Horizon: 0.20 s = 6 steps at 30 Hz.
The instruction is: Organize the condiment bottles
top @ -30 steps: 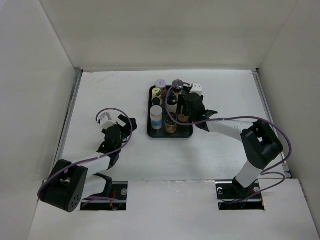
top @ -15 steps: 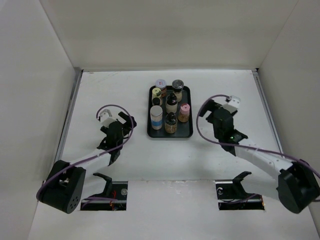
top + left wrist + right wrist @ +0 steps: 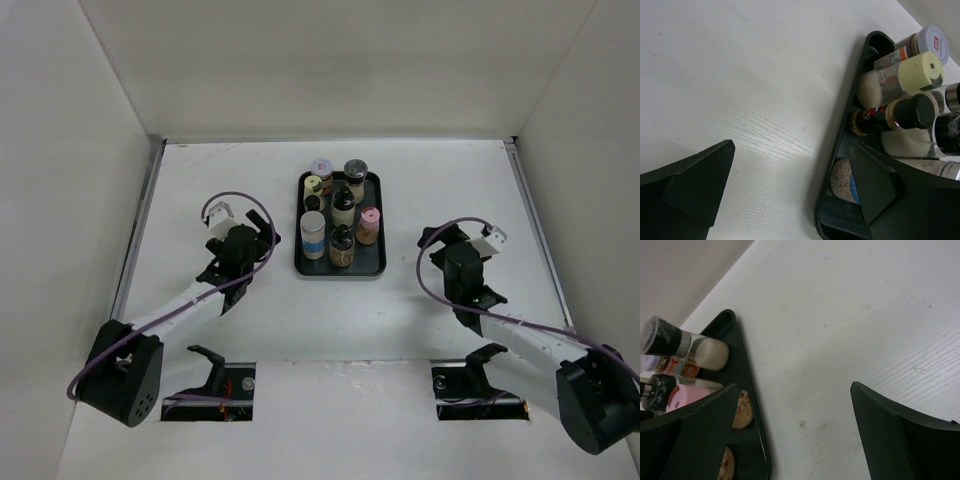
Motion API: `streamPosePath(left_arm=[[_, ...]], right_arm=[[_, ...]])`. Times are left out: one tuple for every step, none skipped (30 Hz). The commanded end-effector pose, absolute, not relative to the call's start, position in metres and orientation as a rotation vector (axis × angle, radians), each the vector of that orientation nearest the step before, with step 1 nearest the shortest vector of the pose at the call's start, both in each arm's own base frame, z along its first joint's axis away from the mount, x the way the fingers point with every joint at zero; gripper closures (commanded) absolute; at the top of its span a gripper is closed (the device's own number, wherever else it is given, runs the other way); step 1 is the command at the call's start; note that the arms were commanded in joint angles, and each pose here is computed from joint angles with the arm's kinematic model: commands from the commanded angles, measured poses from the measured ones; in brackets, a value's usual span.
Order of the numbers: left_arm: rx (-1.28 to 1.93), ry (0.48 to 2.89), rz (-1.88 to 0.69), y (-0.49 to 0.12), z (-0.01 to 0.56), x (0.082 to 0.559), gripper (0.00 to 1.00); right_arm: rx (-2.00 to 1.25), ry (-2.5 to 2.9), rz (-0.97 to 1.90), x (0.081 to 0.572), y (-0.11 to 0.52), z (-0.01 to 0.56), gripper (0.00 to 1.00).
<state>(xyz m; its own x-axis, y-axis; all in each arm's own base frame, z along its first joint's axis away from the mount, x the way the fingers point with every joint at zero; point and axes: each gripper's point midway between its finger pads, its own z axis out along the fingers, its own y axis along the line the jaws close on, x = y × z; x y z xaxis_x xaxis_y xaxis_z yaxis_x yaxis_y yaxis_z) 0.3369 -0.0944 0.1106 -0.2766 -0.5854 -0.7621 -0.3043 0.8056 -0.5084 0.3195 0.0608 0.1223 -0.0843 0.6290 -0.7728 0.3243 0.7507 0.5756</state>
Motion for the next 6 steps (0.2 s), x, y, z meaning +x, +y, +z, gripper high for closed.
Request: streamPosePath(left_arm=[[-0.646, 1.875, -0.329, -0.107, 0.129, 0.339, 0.0], [-0.636, 1.878, -0.334, -0.11, 0.131, 0.338, 0.0], [-0.627, 1.881, -0.337, -0.113, 0.133, 0.337, 0.0], [-0.621, 1.884, -0.338, -0.116, 0.136, 0.338, 0.0], [-0.612, 1.892, -0.334, -0.117, 0.138, 0.338, 0.0], [-0.607, 1.896, -0.326, -0.117, 0.139, 0.338, 0.0]], right_arm=[[0.784, 1.591, 0.402, 0.328, 0.069, 0.151, 0.0], [0.784, 1.592, 0.399, 0.328, 0.068, 0.15, 0.0], [0.783, 1.591, 0.399, 0.328, 0.068, 0.15, 0.0], [0.78, 1.591, 0.397, 0.327, 0.068, 0.15, 0.0], [0.777, 1.59, 0.396, 0.327, 0.067, 0.151, 0.0], [0.777, 1.587, 0.394, 0.326, 0.066, 0.152, 0.0]])
